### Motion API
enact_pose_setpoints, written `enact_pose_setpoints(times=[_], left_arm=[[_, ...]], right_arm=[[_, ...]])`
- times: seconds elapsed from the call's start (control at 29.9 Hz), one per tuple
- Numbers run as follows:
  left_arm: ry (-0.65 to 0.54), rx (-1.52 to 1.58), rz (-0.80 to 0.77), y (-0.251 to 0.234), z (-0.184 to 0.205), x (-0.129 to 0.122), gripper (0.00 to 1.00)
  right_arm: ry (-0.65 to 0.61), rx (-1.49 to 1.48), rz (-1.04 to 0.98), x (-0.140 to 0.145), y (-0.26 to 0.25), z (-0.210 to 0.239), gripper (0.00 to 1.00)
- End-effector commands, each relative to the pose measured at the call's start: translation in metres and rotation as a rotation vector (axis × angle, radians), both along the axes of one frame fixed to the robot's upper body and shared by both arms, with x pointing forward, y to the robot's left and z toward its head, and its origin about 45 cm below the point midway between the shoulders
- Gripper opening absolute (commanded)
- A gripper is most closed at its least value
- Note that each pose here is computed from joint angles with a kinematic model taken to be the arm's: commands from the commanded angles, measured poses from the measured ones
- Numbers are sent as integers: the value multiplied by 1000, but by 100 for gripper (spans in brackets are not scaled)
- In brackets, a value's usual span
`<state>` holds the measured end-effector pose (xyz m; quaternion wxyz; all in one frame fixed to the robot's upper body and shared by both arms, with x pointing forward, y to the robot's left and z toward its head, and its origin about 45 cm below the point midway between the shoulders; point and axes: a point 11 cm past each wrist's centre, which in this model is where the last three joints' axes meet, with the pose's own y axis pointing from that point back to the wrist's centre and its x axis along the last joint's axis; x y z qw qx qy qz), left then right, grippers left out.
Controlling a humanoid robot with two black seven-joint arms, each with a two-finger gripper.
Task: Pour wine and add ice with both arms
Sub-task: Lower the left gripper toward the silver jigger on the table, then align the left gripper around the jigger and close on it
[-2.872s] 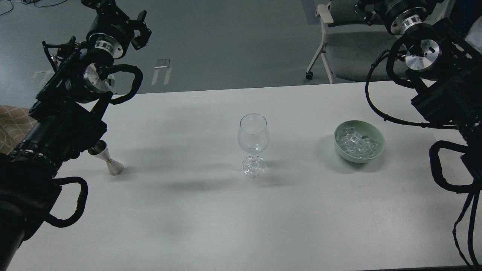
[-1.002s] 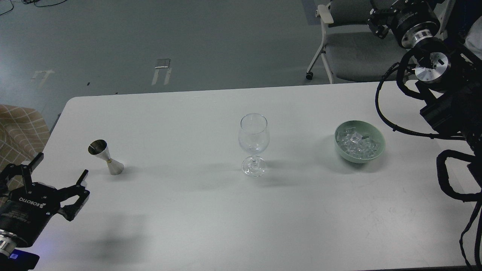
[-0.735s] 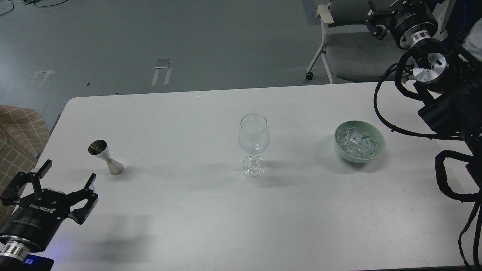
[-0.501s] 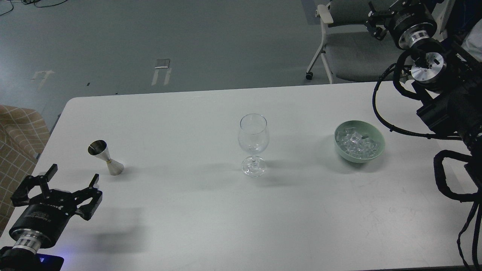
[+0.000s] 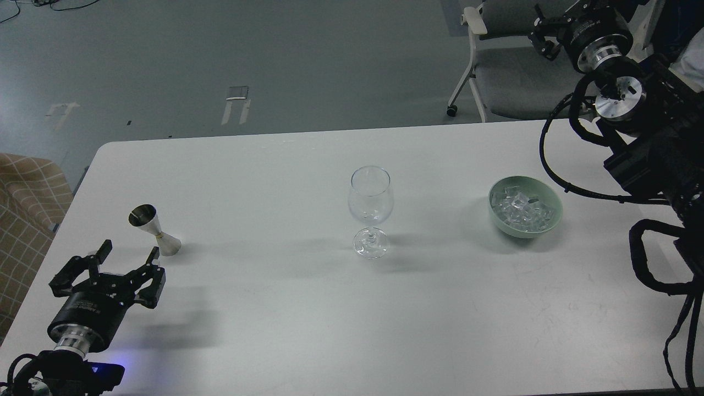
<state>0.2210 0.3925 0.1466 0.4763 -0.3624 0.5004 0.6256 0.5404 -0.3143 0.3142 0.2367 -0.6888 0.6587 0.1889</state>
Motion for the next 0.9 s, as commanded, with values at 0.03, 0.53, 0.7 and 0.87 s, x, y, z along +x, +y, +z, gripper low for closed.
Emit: enact_pose_setpoints(times=[0.03, 0.53, 0.7, 0.87], left_arm=[[62, -27, 54, 5, -16, 11, 77], [88, -89, 84, -2, -33, 33, 77], [67, -92, 72, -4, -27, 43, 74], [53, -94, 68, -4, -23, 52, 74]], right_arm=[[4, -2, 1, 0, 1, -2, 100], [30, -2, -8, -2, 2, -13, 100], [27, -3, -10, -2, 1, -10, 100], [26, -3, -10, -1, 1, -10, 100]])
